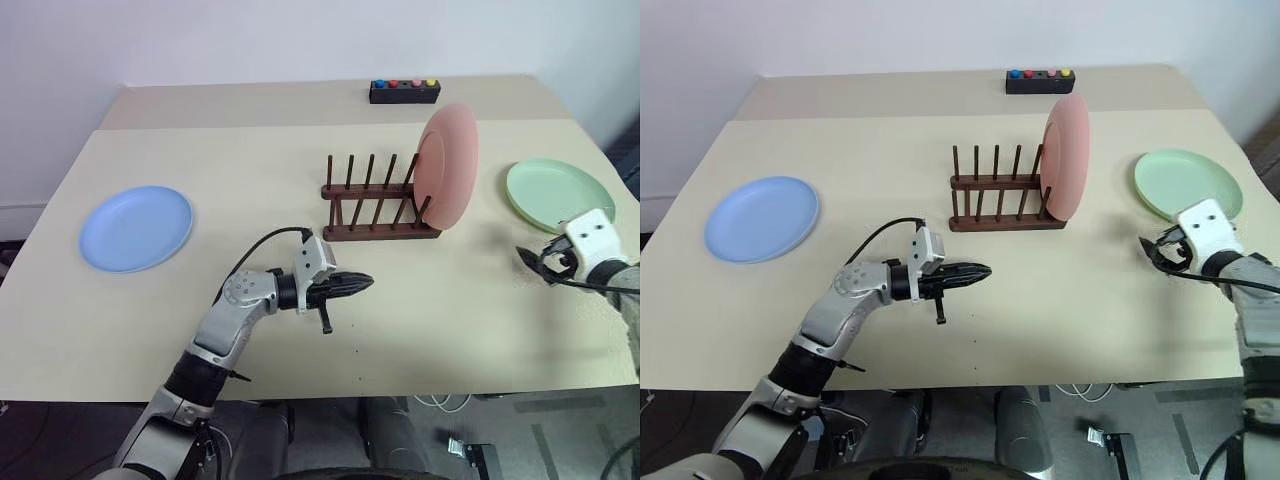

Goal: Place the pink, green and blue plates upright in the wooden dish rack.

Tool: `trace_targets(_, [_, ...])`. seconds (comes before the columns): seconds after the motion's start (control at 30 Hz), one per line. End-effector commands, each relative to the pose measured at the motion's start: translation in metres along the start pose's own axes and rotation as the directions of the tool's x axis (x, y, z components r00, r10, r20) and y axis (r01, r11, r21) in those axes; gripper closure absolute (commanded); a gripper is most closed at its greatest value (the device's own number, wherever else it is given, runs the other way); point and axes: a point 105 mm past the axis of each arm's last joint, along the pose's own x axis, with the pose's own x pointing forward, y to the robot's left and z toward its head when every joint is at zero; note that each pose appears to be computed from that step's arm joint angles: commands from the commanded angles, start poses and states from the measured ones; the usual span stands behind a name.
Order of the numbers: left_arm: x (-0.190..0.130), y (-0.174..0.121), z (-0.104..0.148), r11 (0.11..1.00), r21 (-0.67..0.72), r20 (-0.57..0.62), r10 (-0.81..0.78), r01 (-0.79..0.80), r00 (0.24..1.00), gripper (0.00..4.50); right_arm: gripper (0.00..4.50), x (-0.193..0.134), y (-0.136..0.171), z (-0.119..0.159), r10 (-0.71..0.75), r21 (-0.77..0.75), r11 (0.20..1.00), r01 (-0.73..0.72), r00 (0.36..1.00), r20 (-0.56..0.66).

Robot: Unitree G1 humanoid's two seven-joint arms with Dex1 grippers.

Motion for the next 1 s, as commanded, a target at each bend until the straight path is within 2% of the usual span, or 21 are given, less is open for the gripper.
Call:
trace_targets(0.03, [-0.002,-0.001,0.004,1.0,0.026,0.011,0.003,-0.003,1.0,4.45,0.02,0.007,-0.017,-0.004,-0.054,-0.151,0.987,0.048,0.998,-0.04])
trace_targets(0.23, [-0.004,0.0,0.003,0.999,0.027,0.004,0.023,-0.023,1.0,4.45,0.02,0.021,-0.019,-0.016,-0.085,-0.198,0.978,0.064,0.992,-0.096])
trace_targets(0.27, [-0.005,0.001,0.003,0.999,0.028,0.003,0.027,-0.027,1.0,4.45,0.26,0.022,-0.02,-0.017,-0.089,-0.196,0.978,0.068,0.991,-0.102])
trace_targets(0.33, [-0.006,0.001,0.003,0.999,0.029,0.0,0.033,-0.033,0.999,4.45,0.9,0.023,-0.022,-0.018,-0.097,-0.19,0.979,0.075,0.99,-0.107])
trace_targets(0.4, [-0.006,0.001,0.002,0.999,0.03,-0.001,0.035,-0.035,0.999,4.45,1.82,0.024,-0.023,-0.019,-0.103,-0.188,0.979,0.082,0.989,-0.108])
trace_targets(0.53, [-0.008,0.0,0.002,0.999,0.03,-0.002,0.036,-0.035,0.999,4.45,3.98,0.023,-0.023,-0.021,-0.115,-0.184,0.978,0.095,0.988,-0.105])
trace_targets(0.57, [-0.008,0.0,0.002,0.999,0.031,-0.003,0.035,-0.035,0.999,4.45,4.38,0.023,-0.023,-0.021,-0.12,-0.183,0.978,0.1,0.987,-0.102])
trace_targets(0.7, [-0.006,0.001,0.003,0.999,0.033,-0.003,0.029,-0.029,1.0,4.45,4.45,0.02,-0.027,-0.02,-0.162,-0.209,0.967,0.143,0.984,-0.078])
trace_targets(0.87, [-0.006,0.001,0.003,0.999,0.032,-0.004,0.025,-0.025,1.0,4.45,4.45,0.013,-0.035,-0.004,-0.203,-0.384,0.904,0.186,0.979,-0.003])
trace_targets(1.0, [-0.007,0.0,0.002,0.999,0.028,-0.006,0.021,-0.02,1.0,4.45,4.45,-0.004,-0.059,0.048,-0.272,-0.426,0.842,0.329,0.943,0.191])
